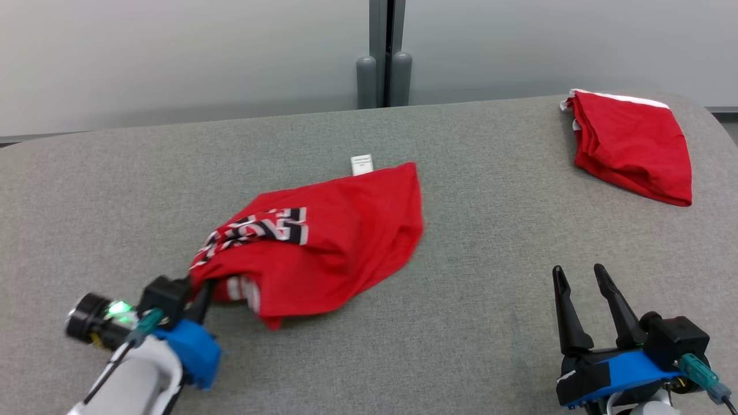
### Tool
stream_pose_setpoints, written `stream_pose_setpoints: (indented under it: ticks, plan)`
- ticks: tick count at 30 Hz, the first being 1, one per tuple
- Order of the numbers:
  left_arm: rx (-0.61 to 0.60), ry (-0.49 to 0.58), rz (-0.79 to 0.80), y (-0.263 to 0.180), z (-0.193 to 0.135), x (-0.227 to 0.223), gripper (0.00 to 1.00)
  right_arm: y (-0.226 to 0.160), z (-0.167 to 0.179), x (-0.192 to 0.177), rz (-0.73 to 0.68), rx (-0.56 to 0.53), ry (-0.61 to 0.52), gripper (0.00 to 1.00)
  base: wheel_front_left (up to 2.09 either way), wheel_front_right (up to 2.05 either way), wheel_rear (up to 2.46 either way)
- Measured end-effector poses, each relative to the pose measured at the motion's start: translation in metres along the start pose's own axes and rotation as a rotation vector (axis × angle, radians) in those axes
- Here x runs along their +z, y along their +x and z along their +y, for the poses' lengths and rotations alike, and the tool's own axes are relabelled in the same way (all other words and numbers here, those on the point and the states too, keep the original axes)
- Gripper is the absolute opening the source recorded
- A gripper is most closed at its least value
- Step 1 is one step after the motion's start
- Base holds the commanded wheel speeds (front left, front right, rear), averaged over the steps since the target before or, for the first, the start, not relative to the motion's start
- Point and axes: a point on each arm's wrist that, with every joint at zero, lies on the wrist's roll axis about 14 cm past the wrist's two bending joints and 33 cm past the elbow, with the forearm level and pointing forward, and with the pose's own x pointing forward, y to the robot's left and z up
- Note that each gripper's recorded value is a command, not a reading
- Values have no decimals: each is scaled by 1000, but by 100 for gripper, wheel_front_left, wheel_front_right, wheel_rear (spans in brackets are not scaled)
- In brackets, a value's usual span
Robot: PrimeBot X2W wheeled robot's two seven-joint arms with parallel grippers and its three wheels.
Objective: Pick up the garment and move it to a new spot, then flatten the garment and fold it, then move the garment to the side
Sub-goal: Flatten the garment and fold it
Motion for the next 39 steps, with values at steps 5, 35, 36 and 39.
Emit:
stream_pose_setpoints:
  ticks: [5, 35, 36, 39]
  plan:
    - [79, -31, 58, -23, 24, -24, 0, 0, 3, -2, 5, 9, 1, 100, 0, 0, 0]
    - [515, -361, -268, -111, 66, 21, 100, 6, 26, -7, 21, 79, -3, 100, 0, 0, 0]
    - [519, -354, -277, -112, 67, 24, 100, 6, 27, -8, 24, 80, -3, 100, 0, 0, 0]
    - [528, -345, -297, -113, 68, 29, 100, 6, 28, -11, 32, 83, 1, 100, 0, 0, 0]
